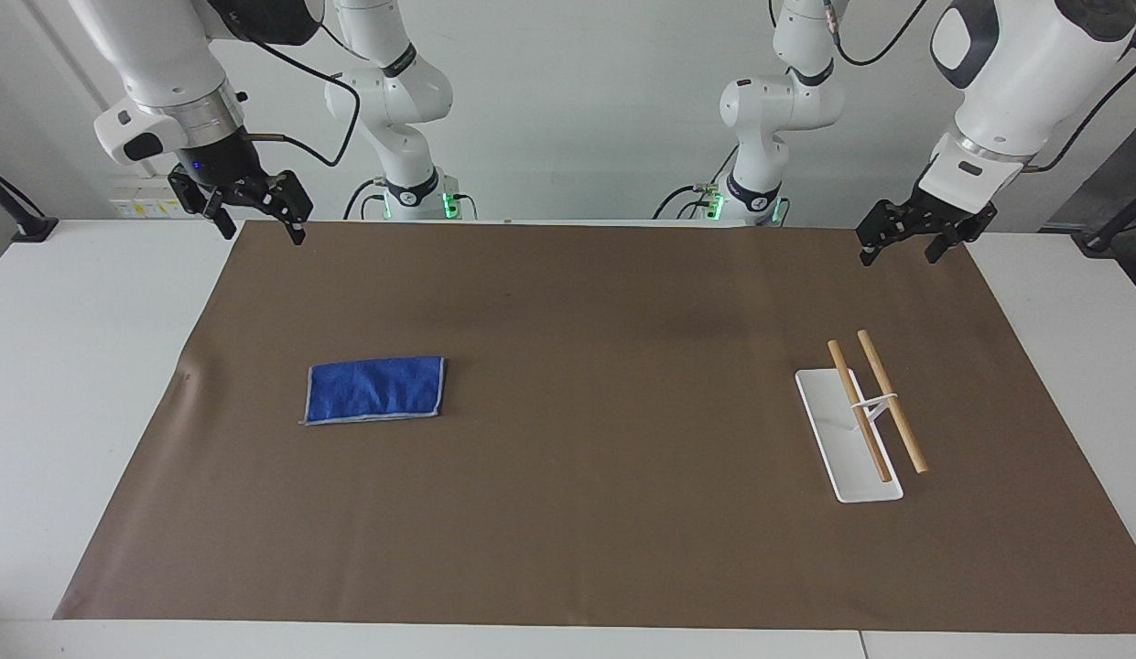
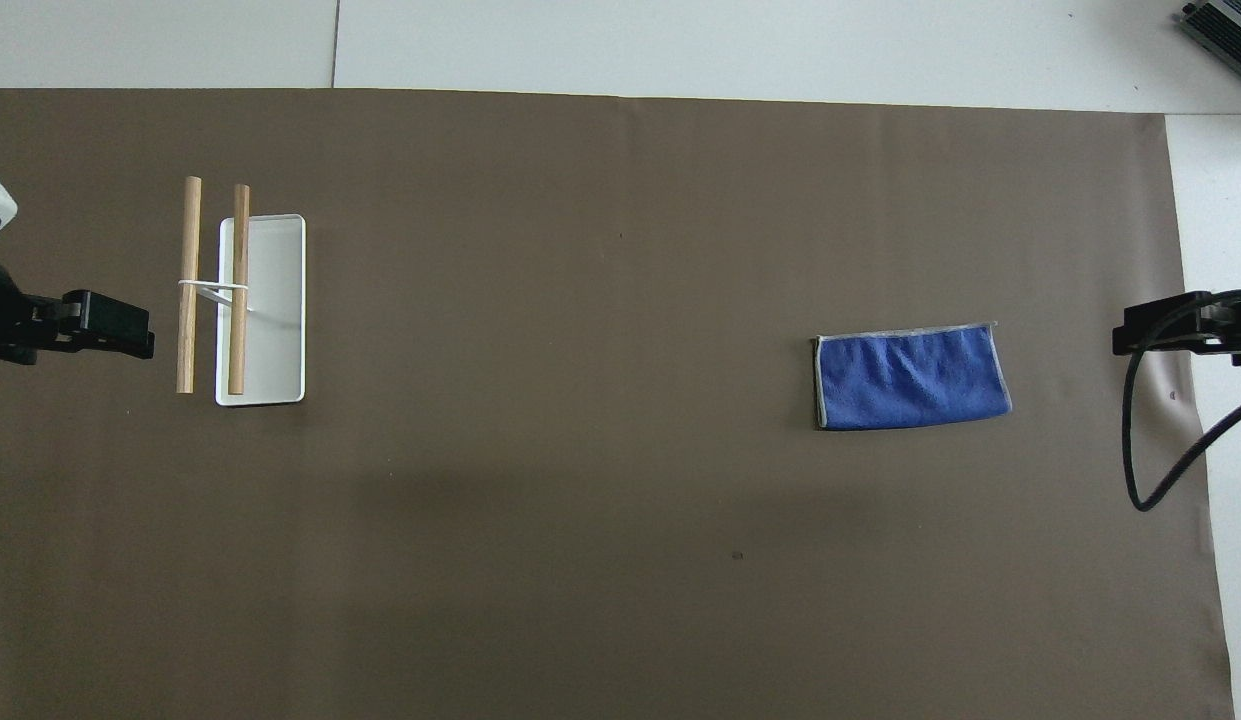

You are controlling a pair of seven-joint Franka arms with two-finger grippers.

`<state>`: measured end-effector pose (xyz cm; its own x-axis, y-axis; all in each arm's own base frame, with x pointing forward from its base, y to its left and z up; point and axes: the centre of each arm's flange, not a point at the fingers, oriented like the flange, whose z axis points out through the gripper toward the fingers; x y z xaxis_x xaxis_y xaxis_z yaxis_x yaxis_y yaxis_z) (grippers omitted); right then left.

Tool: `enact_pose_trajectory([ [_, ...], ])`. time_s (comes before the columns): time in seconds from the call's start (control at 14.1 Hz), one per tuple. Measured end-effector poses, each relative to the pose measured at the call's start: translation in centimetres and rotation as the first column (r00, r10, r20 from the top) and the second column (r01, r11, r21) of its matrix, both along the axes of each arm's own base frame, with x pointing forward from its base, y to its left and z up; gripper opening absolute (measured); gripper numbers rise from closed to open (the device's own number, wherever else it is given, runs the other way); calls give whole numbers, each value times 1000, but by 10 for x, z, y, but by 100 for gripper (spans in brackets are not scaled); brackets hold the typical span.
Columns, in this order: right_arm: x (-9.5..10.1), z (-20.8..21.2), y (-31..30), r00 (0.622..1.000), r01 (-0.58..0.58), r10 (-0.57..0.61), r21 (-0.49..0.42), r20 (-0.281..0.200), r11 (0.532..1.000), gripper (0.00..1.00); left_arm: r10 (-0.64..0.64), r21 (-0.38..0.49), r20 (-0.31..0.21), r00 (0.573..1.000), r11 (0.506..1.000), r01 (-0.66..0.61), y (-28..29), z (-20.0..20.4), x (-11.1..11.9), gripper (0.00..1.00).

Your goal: Right arm passes towel to left arm to hang

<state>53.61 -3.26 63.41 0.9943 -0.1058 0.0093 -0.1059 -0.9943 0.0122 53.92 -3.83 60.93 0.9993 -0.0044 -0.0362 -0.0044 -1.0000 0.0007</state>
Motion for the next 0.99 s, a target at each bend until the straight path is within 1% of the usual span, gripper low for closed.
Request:
enact_pose_trajectory([
  [0.21,1,-2,1,1000,-2,2,0,9,1000,100,0,0,0,1000,1000,0,0,0,0,100],
  [0.35,7,-9,3,999,-7,7,-1,47,1000,100,0,0,0,1000,1000,0,0,0,0,100],
  [0.5,16,-34,15,997,-31,31,-3,73,1000,100,0,0,0,1000,1000,0,0,0,0,100],
  [0.78,36,-94,28,994,-53,54,-10,99,999,100,0,0,0,1000,1000,0,0,0,0,100],
  [0.99,55,-156,30,993,-57,59,-20,101,998,100,0,0,0,1000,1000,0,0,0,0,100],
])
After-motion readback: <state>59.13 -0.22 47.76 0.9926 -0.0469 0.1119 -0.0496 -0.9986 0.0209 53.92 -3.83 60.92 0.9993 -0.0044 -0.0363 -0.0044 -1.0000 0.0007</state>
